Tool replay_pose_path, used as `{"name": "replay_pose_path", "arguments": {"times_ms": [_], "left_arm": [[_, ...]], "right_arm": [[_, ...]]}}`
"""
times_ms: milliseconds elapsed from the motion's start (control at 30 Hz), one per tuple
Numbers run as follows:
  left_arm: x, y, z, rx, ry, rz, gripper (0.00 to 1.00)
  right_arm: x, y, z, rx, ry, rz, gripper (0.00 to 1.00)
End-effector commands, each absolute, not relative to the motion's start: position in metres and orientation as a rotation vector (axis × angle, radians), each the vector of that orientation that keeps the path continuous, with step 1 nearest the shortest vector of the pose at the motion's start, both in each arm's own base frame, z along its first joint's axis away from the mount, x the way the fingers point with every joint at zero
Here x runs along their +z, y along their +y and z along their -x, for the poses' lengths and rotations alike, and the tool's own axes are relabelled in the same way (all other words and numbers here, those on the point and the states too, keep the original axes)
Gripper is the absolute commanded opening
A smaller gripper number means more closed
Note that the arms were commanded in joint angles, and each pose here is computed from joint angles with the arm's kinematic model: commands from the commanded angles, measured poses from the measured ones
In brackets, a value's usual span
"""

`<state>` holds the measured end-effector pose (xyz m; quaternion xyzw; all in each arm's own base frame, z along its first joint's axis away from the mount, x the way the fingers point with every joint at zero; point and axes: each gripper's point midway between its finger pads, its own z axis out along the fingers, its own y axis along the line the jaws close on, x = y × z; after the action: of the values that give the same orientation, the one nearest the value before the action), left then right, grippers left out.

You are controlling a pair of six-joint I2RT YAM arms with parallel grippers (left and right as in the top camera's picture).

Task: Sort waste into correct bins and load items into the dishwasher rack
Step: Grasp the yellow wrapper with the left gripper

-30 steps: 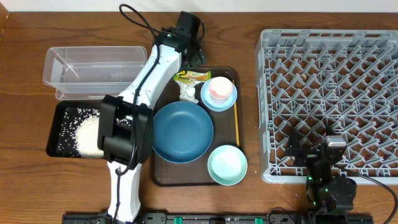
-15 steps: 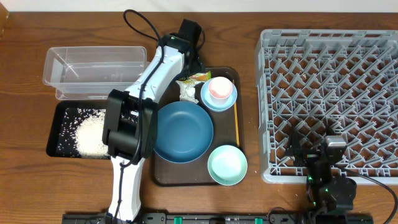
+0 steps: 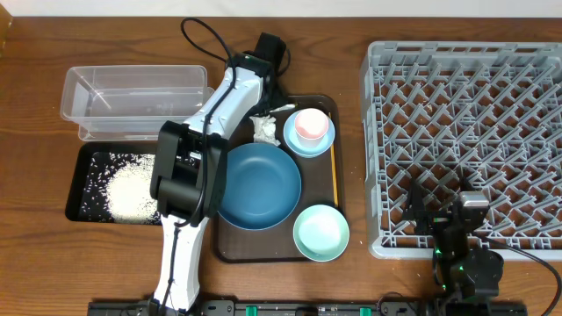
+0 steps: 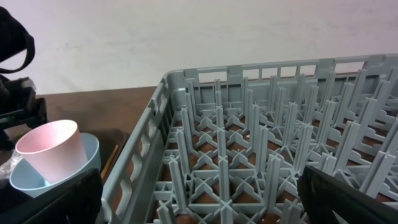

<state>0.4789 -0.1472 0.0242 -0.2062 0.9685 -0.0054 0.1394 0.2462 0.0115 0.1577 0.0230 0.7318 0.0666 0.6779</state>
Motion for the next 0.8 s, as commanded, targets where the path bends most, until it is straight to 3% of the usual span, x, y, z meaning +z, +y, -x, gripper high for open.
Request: {"name": "replay_pose_path", "arguments": {"times_ms": [0, 100, 233, 400, 767], "left_arm": [[0.024, -0.145, -0.479, 0.003, 2.795, 0.588, 0.56], [0.031, -0.145, -0.479, -0.005, 2.787, 0.586, 0.42], [0.048, -0.145, -0.481, -0.028, 2.76, 0.58, 0.3], [0.069, -0.145, -0.481, -0.051, 2.732, 0.578, 0.07], [0.078, -0.141, -0.471, -0.035, 2.75, 0.582, 0.06]], "right_arm": [[0.157, 0.009, -0.246, 0.133, 1.646, -0.054, 0.99], [0.157, 0.009, -0.246, 0.133, 1.646, -0.054, 0.99], [0.157, 0.009, -0.246, 0.133, 1.646, -0.054, 0.99], [0.157, 0.009, -0.246, 0.133, 1.646, -0.054, 0.99], [0.157, 0.009, -0.246, 0.133, 1.646, -0.054, 0.99]]}}
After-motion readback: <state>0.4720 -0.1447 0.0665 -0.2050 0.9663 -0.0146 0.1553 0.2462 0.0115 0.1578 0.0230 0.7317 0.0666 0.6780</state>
